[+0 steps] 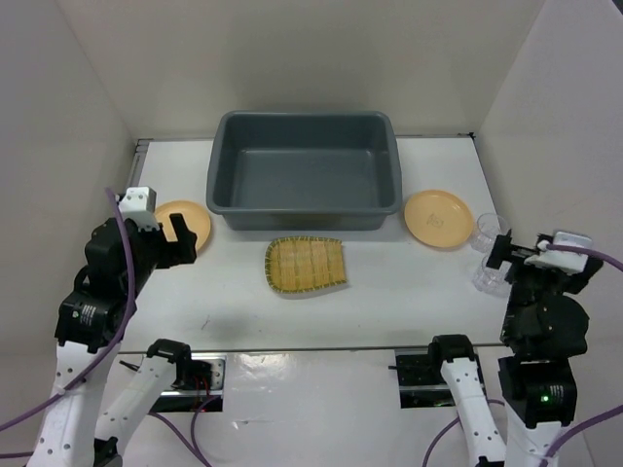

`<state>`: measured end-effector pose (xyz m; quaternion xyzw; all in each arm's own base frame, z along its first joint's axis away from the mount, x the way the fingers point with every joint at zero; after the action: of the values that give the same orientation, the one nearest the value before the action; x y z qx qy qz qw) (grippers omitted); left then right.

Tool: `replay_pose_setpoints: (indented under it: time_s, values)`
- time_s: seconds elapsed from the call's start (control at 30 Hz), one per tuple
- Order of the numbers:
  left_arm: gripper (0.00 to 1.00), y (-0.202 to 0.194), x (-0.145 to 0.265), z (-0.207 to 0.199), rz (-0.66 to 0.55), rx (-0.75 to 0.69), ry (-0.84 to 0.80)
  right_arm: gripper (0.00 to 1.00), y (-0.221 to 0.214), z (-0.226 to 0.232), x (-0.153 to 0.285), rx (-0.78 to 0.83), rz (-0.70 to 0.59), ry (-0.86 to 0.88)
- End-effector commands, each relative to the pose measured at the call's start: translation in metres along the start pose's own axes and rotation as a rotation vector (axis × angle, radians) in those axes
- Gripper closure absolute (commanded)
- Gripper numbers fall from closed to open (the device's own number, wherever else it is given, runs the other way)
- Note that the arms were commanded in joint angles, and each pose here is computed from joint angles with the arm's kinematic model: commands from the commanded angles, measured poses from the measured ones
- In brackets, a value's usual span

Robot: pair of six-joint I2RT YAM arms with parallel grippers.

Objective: Place the mixed dishes into the plastic bin

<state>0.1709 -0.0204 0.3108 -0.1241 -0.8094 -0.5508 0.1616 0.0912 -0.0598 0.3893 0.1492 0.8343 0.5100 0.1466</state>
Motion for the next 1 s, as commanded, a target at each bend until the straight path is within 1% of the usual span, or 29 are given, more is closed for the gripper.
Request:
replay_pose_setpoints:
  time_s: [0.0,0.03,0.07,0.1,0.13,0.17,0.2,0.23,0.27,0.3,0.37,0.4,0.43,0.47,0.5,0.53,0.6,0.67,0.73,0.87,0.97]
  values:
    - [0.00,0.006,0.005,0.001,-0.053,0.016,-0.003,0.01,0.043,-0.057,0.013,-0.169,-0.232,-0.340]
    - [0.00,0.004,0.005,0.002,-0.053,0.016,-0.003,0.01,0.054,-0.059,0.023,-0.218,-0.298,-0.289]
    - [0.00,0.004,0.005,0.002,-0.053,0.016,-0.003,0.01,0.056,-0.065,0.028,-0.225,-0.298,-0.302]
    - [0.00,0.004,0.008,0.002,-0.061,0.017,-0.007,0.01,0.061,-0.067,0.035,-0.390,-0.330,-0.280]
    - [0.00,0.004,0.008,0.001,-0.056,0.006,-0.019,0.01,0.066,-0.067,0.043,-0.421,-0.310,-0.177]
    - [0.00,0.003,0.004,0.001,-0.044,0.005,-0.013,0.01,0.068,-0.062,0.043,-0.512,-0.274,-0.109]
    - [0.00,0.002,0.002,-0.001,-0.031,0.003,-0.019,0.01,0.072,-0.048,0.026,-0.526,-0.184,-0.043]
    - [0.00,0.000,-0.003,-0.002,-0.006,-0.009,-0.021,0.01,0.068,-0.045,0.028,-0.507,-0.133,-0.024]
    - [0.00,-0.001,-0.005,-0.002,0.003,-0.010,-0.017,0.01,0.074,-0.036,0.028,-0.423,-0.170,0.042]
    - [0.00,-0.002,-0.008,-0.003,0.017,-0.022,-0.024,0.01,0.073,-0.038,0.029,-0.277,-0.185,0.050]
    - [0.00,-0.001,-0.010,-0.003,0.018,-0.022,-0.023,0.01,0.069,-0.023,0.013,-0.155,-0.134,0.087]
    - [0.00,-0.001,-0.010,-0.003,0.018,-0.022,-0.023,0.01,0.066,-0.020,0.007,-0.023,-0.118,0.112]
    - [0.00,-0.001,-0.010,-0.003,0.018,-0.022,-0.023,0.01,0.058,-0.007,-0.007,0.060,-0.060,0.164]
    - [0.00,-0.001,-0.008,-0.003,0.007,-0.021,-0.028,0.01,0.050,-0.006,-0.015,0.104,-0.008,0.139]
    - [0.00,0.001,-0.004,-0.002,-0.011,-0.019,-0.025,0.01,0.035,0.003,-0.025,0.168,0.056,0.154]
    - [0.00,-0.002,-0.004,-0.001,-0.008,-0.019,-0.024,0.01,0.019,0.015,-0.033,0.235,0.134,0.205]
    - [0.00,-0.001,-0.002,0.000,-0.024,-0.005,-0.016,0.01,-0.011,0.039,-0.042,0.352,0.233,0.323]
    - [0.00,-0.001,-0.002,0.000,-0.024,-0.005,-0.016,0.01,-0.033,0.058,-0.049,0.406,0.315,0.408]
    - [0.00,-0.001,-0.002,0.000,-0.024,-0.005,-0.016,0.01,-0.048,0.075,-0.055,0.463,0.353,0.502]
    - [0.00,-0.002,-0.006,0.000,-0.007,-0.008,-0.008,0.01,-0.060,0.099,-0.059,0.487,0.326,0.637]
    - [0.00,-0.001,-0.004,0.001,-0.019,-0.007,-0.004,0.01,-0.082,0.119,-0.066,0.559,0.356,0.737]
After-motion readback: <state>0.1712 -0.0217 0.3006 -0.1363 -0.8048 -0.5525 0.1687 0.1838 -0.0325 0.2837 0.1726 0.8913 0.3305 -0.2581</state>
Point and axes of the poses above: each gripper's point midway between its finger pads, its own x axis back along the fingers, its own z axis along the line the jaws close on, y = z × x, the point moved 5 cm from there along x, back along the fingers, and after that the axes turned 14 degrees about x, right-handed, at the moved point
